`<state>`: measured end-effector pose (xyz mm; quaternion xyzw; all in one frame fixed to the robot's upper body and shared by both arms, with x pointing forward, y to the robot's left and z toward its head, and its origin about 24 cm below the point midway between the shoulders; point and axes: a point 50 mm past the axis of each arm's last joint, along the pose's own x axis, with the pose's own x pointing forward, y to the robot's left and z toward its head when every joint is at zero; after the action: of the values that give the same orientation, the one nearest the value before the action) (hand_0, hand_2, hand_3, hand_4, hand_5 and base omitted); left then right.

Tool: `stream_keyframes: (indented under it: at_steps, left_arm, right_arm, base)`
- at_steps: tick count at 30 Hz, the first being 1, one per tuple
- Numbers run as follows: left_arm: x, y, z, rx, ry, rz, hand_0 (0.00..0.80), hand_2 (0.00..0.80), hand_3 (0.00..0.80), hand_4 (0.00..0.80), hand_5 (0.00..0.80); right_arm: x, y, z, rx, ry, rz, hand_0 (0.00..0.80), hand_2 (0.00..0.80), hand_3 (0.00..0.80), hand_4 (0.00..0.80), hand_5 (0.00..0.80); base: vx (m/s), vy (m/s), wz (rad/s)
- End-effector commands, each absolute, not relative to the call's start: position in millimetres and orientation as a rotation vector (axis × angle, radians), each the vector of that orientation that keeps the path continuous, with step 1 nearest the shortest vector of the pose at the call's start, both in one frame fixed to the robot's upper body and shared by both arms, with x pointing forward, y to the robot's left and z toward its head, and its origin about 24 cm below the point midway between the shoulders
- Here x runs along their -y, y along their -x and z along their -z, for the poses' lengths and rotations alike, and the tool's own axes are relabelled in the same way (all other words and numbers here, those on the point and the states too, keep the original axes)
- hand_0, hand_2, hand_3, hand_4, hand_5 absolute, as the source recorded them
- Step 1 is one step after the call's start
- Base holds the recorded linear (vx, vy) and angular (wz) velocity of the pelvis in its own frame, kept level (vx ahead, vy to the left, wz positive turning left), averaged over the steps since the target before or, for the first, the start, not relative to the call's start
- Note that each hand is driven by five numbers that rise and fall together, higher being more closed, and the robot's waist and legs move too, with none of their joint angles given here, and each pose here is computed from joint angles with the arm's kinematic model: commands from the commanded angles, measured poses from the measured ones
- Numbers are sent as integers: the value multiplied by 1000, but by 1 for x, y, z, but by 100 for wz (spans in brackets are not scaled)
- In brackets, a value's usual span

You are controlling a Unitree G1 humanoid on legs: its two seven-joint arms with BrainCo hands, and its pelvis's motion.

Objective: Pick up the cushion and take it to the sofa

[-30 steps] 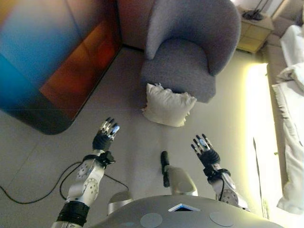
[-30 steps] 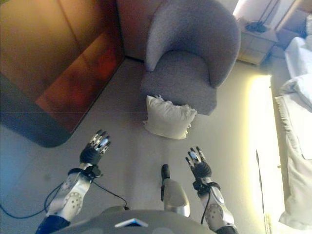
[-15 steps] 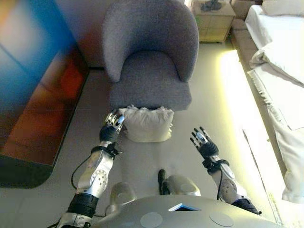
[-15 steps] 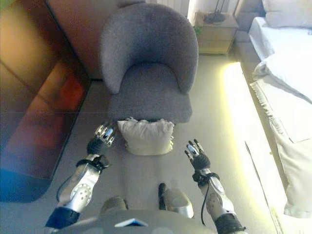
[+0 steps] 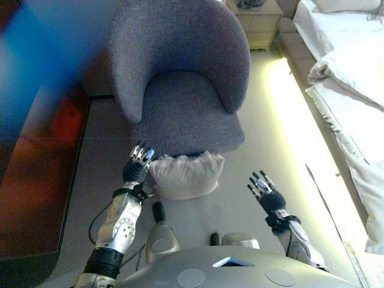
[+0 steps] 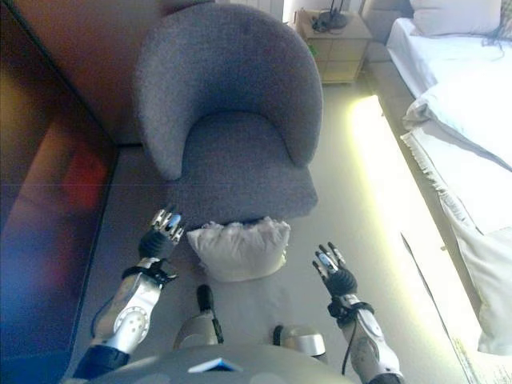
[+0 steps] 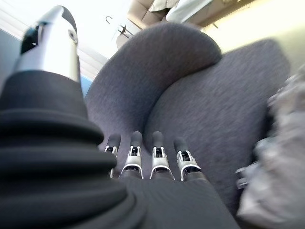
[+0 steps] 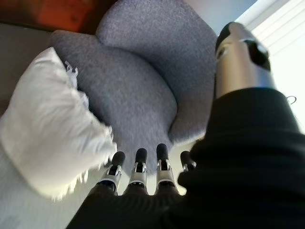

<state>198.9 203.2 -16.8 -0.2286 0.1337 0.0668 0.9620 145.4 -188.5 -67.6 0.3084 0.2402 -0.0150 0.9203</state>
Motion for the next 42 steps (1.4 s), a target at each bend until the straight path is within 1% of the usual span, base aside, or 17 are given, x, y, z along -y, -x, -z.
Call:
stream_keyframes:
  at_steps: [1,5,10,15,20,26,31,36,42]
  left_arm:
    - [-208,-206,-8,-130,484,-110,0,0,0,0,0]
    - [-216,-208,-11,-116,454,-118,0,0,0,0,0]
    - [-223,-206,-10,-120,416,-136,0,0,0,0,0]
    - [-224,-205,-9,-132,388,-141,0,0,0,0,0]
    - [-223,-207,-8,-137,368,-117,0,0,0,0,0]
    - [-227,-212,-14,-122,359,-91,0,0,0,0,0]
    - [-228,-204,-12,-127,342,-91,0,0,0,0,0]
    - [-243,-181,-3,-158,338,-166,0,0,0,0,0]
    - [-254,-172,3,-176,384,-254,0,0,0,0,0]
  right_arm:
    - [187,-173,43,-345,-642,8,0,0,0,0,0]
    - [182,-176,43,-356,-663,1,0,0,0,0,0]
    - [173,-191,40,-331,-675,-5,0,0,0,0,0]
    - [166,-193,42,-331,-672,-2,0,0,0,0,0]
    - [163,-188,46,-350,-688,13,0,0,0,0,0]
    - [170,-175,51,-384,-700,26,0,0,0,0,0]
    - [174,-182,48,-388,-689,-7,0,0,0,0,0]
    - [175,-187,48,-410,-680,-34,0,0,0,0,0]
    - [170,-194,43,-415,-643,-87,0,0,0,0,0]
  base:
    - [270,184,-17]
    - [249,165,4]
    - [226,172,-7]
    - [207,195,1]
    - [167,147,-1]
    - [231,-156,1]
    - [221,-121,21]
    - [262,-134,16]
    - [223,-141,3]
